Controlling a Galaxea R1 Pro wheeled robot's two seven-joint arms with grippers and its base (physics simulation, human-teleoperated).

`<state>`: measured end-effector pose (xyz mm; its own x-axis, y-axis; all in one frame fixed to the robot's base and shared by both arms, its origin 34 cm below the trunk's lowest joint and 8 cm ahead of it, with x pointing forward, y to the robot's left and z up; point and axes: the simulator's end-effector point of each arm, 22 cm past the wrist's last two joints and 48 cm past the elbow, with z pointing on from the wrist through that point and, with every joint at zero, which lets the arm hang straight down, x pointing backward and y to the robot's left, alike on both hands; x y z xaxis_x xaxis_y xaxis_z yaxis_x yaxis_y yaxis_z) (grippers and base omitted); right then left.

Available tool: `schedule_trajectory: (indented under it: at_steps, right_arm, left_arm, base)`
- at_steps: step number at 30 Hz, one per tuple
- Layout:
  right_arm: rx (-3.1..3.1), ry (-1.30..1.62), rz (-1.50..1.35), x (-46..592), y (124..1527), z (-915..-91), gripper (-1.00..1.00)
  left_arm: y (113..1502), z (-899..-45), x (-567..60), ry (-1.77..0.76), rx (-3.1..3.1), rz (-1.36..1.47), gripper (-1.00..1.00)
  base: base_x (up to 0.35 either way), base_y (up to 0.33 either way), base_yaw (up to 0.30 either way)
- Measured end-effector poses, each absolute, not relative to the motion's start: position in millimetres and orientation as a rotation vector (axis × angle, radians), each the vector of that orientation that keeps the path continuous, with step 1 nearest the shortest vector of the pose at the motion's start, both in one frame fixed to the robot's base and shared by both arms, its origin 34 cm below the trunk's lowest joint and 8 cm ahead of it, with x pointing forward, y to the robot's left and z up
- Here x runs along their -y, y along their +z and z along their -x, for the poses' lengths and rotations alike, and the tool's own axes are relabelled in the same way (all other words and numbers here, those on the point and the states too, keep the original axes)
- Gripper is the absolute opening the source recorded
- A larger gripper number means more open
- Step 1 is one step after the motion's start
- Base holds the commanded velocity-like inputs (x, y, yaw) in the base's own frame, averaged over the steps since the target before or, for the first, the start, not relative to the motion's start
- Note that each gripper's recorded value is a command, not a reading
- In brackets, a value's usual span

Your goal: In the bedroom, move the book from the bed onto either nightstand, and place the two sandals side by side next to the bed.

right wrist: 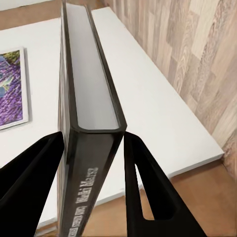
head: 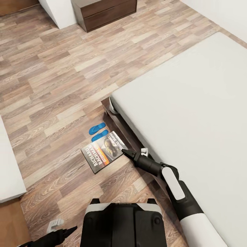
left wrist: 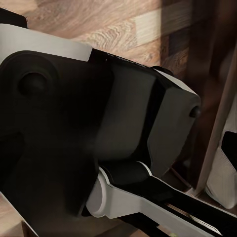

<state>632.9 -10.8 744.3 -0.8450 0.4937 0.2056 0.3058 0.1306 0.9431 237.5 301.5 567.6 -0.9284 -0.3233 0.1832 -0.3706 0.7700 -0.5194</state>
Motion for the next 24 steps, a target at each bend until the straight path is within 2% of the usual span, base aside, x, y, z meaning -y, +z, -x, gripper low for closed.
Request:
schedule_trajectory:
  at_steps: [24]
  right_arm:
    - [-2.322, 1.747, -0.723, 8.0, 732.7, -622.4, -1.00]
  left_arm:
    - [567.6, -237.4, -303.2, 0.866, 2.878, -0.564, 1.00]
  base:
    - [0.000, 0.000, 0.294]
